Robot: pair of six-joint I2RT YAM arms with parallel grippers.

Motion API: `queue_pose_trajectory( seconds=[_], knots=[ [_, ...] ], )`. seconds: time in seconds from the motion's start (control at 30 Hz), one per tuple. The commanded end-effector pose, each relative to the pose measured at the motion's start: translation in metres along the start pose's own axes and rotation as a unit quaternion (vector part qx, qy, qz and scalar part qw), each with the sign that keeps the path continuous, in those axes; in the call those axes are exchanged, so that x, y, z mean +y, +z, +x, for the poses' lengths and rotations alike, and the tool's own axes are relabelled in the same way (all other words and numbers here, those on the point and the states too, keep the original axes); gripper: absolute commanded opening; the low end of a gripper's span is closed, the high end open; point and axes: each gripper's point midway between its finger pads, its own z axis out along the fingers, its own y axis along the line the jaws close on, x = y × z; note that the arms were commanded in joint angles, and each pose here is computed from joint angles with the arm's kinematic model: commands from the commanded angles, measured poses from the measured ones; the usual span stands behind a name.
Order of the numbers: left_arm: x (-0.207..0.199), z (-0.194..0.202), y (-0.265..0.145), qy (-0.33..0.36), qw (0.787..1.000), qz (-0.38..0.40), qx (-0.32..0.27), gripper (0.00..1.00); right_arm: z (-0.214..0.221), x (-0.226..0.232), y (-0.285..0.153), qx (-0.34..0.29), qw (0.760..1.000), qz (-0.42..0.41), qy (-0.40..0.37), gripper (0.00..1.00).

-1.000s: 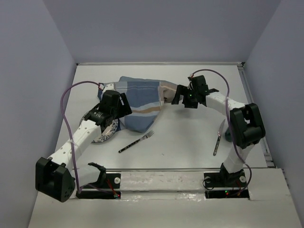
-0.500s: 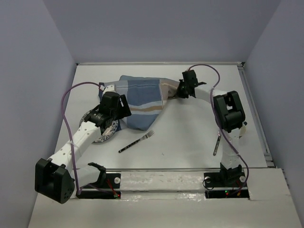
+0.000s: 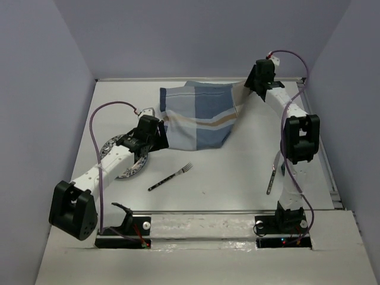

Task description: Set the dinner table for one person

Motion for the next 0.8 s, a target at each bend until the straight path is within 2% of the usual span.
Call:
queue_pose_trajectory(
  seconds=[0.0, 0.07, 0.13, 0.17, 0.23, 0.27, 0.3, 0.33, 0.37, 0.5, 0.77],
  knots=[
    [-0.014, -0.009, 0.005, 0.001, 1.000, 0.000, -0.014, 0.74, -0.045, 0.008, -0.028, -0.036, 0.998, -0.005, -0.058, 0.93],
    [-0.021, -0.001, 0.012, 0.002, 1.000, -0.002, -0.006, 0.72, -0.036, 0.014, -0.040, -0.003, 0.997, -0.030, -0.073, 0.96],
    [-0.022, 0.002, 0.018, -0.006, 1.000, -0.011, -0.007, 0.67, -0.021, 0.023, -0.054, 0.030, 0.995, -0.070, -0.065, 0.91],
    [-0.025, 0.000, 0.021, -0.016, 1.000, -0.009, -0.015, 0.64, 0.002, 0.017, -0.057, 0.059, 0.994, -0.074, -0.063, 0.84],
    [-0.024, -0.004, 0.029, -0.040, 0.999, -0.020, -0.031, 0.61, 0.003, 0.025, -0.085, 0.071, 0.991, -0.108, -0.033, 0.77],
    [-0.023, -0.004, 0.035, -0.045, 0.998, -0.029, -0.032, 0.61, 0.029, 0.021, -0.091, 0.099, 0.989, -0.110, -0.030, 0.67],
    [-0.023, -0.007, 0.038, -0.053, 0.997, -0.033, -0.037, 0.62, 0.020, 0.031, -0.103, 0.093, 0.986, -0.134, -0.020, 0.63],
    [-0.026, -0.012, 0.044, -0.066, 0.996, -0.038, -0.045, 0.63, 0.036, 0.035, -0.119, 0.110, 0.982, -0.151, -0.011, 0.49],
    [-0.029, -0.013, 0.048, -0.071, 0.996, -0.036, -0.046, 0.63, 0.045, 0.039, -0.127, 0.118, 0.980, -0.163, -0.010, 0.44],
    [-0.035, -0.014, 0.067, -0.092, 0.994, -0.048, -0.042, 0.64, 0.097, 0.046, -0.165, 0.156, 0.969, -0.191, -0.019, 0.43],
    [-0.038, -0.006, 0.093, -0.126, 0.990, -0.059, -0.034, 0.65, 0.125, 0.029, -0.204, 0.180, 0.959, -0.220, -0.010, 0.47]
  ],
)
